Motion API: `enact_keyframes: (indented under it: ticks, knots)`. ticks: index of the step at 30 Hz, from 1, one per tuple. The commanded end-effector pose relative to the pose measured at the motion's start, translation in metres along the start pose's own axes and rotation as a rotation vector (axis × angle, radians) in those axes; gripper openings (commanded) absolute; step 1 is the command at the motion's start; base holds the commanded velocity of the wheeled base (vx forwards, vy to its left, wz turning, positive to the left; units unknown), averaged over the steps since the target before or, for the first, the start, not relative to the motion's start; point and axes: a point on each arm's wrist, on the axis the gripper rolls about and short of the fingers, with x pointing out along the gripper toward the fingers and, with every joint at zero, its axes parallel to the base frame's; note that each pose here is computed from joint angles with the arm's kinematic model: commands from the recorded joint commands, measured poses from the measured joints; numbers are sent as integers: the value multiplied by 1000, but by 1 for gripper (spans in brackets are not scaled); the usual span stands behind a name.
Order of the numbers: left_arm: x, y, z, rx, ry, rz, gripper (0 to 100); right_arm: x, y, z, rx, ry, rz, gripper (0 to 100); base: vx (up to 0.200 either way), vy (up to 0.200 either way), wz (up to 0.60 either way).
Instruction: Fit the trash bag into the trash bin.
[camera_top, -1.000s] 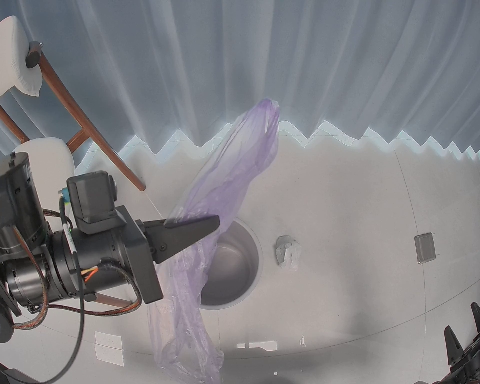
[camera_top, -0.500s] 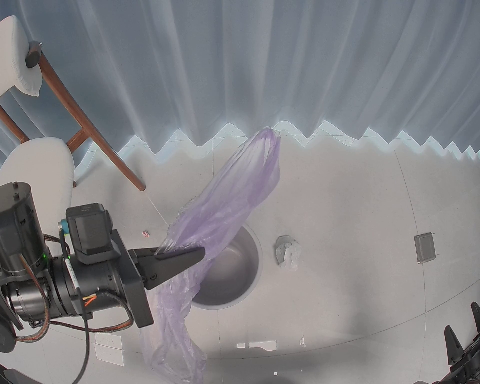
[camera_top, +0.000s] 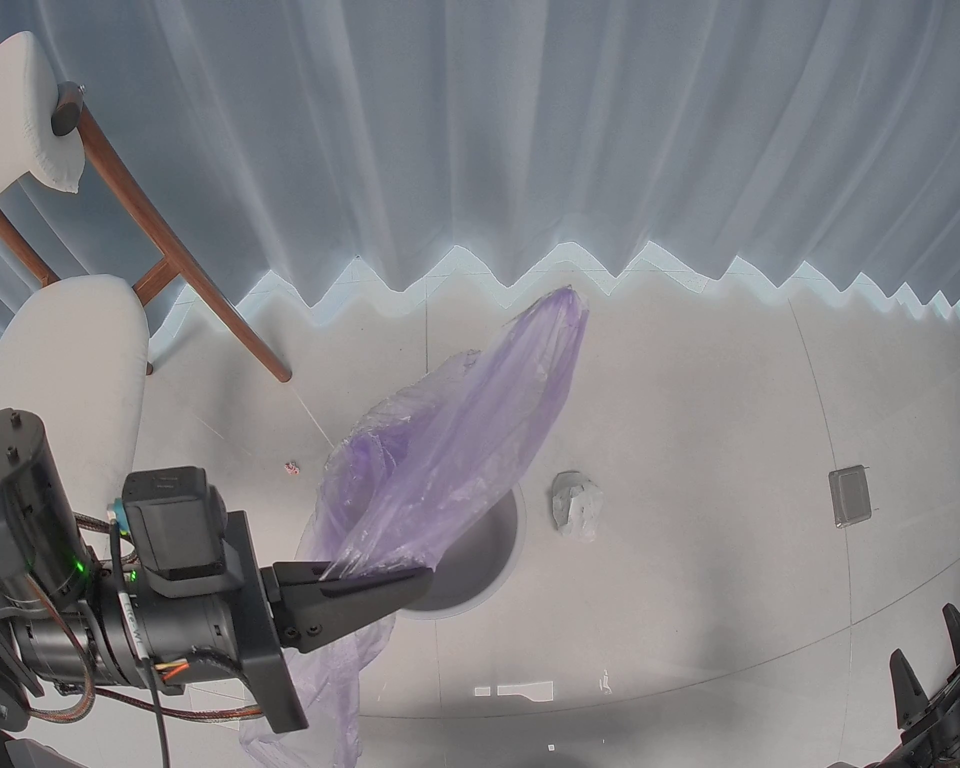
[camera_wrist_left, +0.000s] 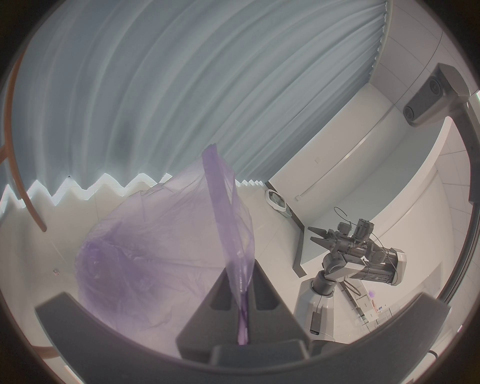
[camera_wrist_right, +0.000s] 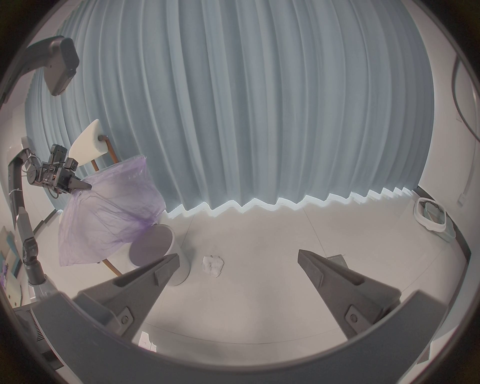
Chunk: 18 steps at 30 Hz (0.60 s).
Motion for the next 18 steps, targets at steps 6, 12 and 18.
enact_keyframes:
  ticks: [6, 12, 18]
  knots:
    - [3, -6, -1, 4, 8, -33, 0, 0, 0, -5, 0, 0, -1, 100, 0, 0, 0]
    - [9, -13, 0, 13, 5, -79, 0, 0, 0, -5, 0, 0, -1, 100, 0, 0, 0]
    - [20, -17, -3, 15, 25, -107, 0, 0, 0, -5, 0, 0, 1, 100, 0, 0, 0]
